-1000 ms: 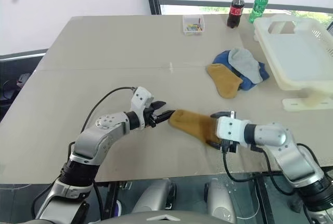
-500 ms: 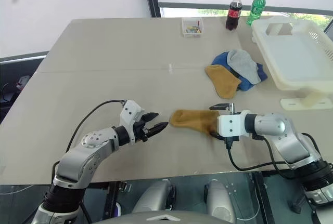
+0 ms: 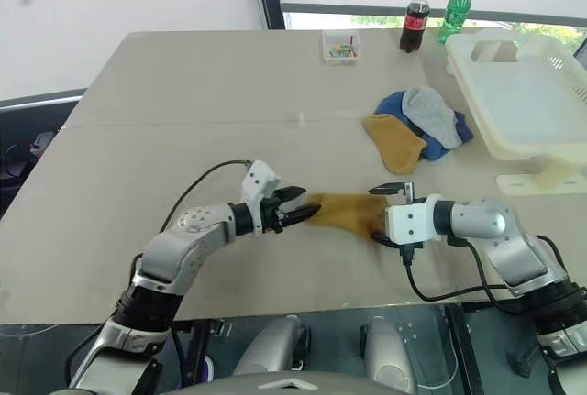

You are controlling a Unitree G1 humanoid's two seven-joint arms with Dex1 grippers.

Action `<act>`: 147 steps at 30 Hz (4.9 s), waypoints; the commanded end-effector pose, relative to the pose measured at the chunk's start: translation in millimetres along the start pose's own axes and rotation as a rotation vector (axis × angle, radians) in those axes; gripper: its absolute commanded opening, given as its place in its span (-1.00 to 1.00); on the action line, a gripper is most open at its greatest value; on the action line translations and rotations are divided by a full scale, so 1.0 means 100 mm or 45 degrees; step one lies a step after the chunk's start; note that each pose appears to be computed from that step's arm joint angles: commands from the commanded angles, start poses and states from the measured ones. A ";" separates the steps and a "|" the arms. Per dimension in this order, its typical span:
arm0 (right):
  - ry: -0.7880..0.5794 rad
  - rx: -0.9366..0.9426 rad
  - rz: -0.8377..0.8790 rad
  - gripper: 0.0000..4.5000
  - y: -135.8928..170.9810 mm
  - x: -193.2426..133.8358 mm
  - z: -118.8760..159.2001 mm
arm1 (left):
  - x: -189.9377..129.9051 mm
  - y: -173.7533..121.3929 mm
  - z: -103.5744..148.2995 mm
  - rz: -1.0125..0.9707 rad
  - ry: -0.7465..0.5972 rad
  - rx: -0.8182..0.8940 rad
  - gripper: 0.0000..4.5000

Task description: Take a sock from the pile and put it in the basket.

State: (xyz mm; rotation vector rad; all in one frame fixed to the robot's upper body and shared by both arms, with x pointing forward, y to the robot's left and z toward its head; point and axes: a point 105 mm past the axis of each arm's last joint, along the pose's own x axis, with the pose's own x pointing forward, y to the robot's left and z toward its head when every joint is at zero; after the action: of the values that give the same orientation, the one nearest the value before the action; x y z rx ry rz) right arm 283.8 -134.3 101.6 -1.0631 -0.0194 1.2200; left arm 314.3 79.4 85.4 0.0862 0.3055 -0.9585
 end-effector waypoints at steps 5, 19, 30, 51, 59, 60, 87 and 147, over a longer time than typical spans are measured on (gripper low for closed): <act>0.069 0.053 -0.033 0.98 0.04 -0.05 -0.10 | -0.13 -0.07 -0.18 -0.035 0.100 0.005 0.38; -0.092 0.327 -0.249 0.98 -0.28 -0.22 0.14 | -0.35 -0.12 0.33 -0.001 -0.228 -0.080 0.38; 0.194 0.807 -0.727 1.00 -0.72 -0.28 -0.30 | -0.48 -0.07 0.61 -0.032 -0.376 0.078 0.82; 0.174 0.886 -0.700 -0.97 -0.84 0.10 -0.47 | -0.48 0.16 0.66 0.168 -0.407 0.123 1.00; -0.170 1.141 -0.651 -0.97 -1.15 0.45 0.16 | -0.52 0.26 0.66 0.232 -0.423 0.096 1.00; -0.185 1.173 -0.650 -0.97 -1.18 0.49 0.19 | -0.52 0.27 0.66 0.236 -0.423 0.095 1.00; -0.186 1.209 -0.624 -0.25 -1.17 0.71 0.26 | -0.55 0.45 0.52 0.362 -0.363 0.096 1.00; -0.066 1.018 -0.527 0.00 -1.16 0.12 -0.30 | -0.03 0.77 0.69 0.367 -0.225 -0.084 1.00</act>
State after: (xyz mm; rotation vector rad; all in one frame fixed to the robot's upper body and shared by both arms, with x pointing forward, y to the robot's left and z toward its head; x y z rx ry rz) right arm 394.1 -143.4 140.4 -0.4141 0.1928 0.7936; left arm 384.6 115.5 134.6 -0.0316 0.2027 -0.6517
